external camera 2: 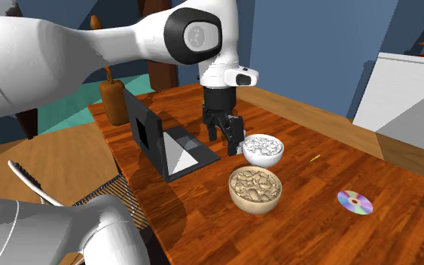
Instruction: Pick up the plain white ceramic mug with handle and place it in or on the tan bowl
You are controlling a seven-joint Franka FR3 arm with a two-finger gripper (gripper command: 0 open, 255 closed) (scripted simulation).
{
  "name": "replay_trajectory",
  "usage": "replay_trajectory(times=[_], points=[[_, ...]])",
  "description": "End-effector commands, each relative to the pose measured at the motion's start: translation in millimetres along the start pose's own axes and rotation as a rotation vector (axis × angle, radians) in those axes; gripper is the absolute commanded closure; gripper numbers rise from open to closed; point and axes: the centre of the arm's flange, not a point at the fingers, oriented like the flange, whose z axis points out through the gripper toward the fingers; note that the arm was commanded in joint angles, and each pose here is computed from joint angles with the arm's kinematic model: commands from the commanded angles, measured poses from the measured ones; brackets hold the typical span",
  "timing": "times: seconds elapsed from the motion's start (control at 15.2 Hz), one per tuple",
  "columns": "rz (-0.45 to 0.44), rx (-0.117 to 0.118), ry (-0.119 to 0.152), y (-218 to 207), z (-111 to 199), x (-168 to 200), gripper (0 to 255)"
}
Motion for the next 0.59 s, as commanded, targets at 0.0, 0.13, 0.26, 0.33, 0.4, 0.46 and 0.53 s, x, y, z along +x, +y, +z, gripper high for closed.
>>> replay_trajectory(times=[0.0, 0.13, 0.26, 0.33, 0.4, 0.46, 0.53], points=[[0.0, 0.0, 0.0, 0, 0, 0, 0], [0.034, 0.009, -0.007, -20, 10, 13, 0], [0.069, 0.018, -0.013, -39, 20, 27, 0], [0.086, 0.022, -0.016, -49, 25, 34, 0], [0.103, 0.027, -0.02, -58, 30, 41, 0], [0.12, 0.031, -0.023, -68, 35, 48, 0], [0.137, 0.035, -0.026, -77, 40, 56, 0]])
